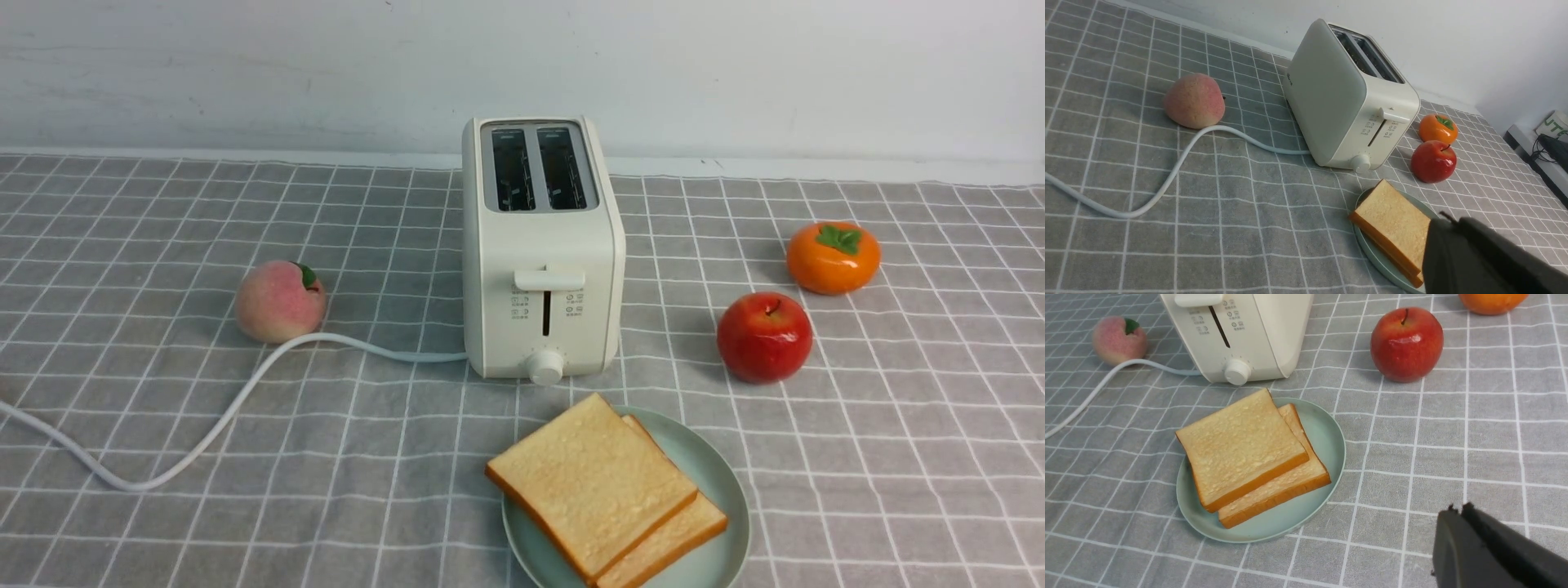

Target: Take toasted bread from bread machine on grey coffee table place on plate.

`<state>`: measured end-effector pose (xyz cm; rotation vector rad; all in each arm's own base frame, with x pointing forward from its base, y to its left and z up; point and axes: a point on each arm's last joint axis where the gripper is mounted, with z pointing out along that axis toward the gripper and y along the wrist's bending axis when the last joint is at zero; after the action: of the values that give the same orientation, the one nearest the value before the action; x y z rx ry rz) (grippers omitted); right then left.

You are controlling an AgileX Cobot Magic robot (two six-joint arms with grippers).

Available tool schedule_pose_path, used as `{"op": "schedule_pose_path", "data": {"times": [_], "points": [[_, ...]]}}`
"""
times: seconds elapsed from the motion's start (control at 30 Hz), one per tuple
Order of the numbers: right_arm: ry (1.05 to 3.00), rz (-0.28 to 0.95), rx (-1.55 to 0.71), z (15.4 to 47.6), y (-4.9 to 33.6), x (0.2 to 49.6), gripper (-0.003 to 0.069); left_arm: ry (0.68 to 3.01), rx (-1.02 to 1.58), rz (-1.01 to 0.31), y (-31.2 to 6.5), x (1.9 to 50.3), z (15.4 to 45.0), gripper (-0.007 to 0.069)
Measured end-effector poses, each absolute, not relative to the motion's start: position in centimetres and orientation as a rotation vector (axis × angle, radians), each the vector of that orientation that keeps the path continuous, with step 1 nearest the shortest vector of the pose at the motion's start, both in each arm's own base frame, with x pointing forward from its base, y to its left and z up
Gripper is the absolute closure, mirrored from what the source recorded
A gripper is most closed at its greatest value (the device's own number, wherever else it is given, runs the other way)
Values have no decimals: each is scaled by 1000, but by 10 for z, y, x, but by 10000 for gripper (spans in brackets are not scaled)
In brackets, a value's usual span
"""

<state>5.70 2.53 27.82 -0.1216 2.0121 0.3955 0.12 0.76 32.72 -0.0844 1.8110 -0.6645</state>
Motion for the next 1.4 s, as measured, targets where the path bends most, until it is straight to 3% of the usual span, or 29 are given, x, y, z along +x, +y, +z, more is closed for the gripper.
{"op": "schedule_pose_path", "data": {"times": [0.1, 0.3, 0.57, 0.77, 0.83, 1.17, 1.4], "points": [[2012, 395, -122, 278, 25, 57, 657, 1805, -48, -605, 9, 2, 327, 639], [2012, 395, -122, 278, 25, 57, 650, 1754, 87, -312, 20, 6, 329, 639], [2015, 395, -122, 278, 25, 57, 640, 1748, 85, -308, 20, 7, 325, 639], [2016, 395, -122, 278, 25, 57, 631, 1739, 32, -405, 3, 30, 288, 638], [2016, 395, -122, 278, 25, 57, 627, 1772, 6, -393, -4, 42, 256, 636], [2019, 395, -123, 277, 25, 57, 621, 1904, -84, -290, -8, 51, 174, 629], [2019, 395, -123, 277, 25, 57, 612, 1921, -123, -304, -9, 51, 167, 625]]}}
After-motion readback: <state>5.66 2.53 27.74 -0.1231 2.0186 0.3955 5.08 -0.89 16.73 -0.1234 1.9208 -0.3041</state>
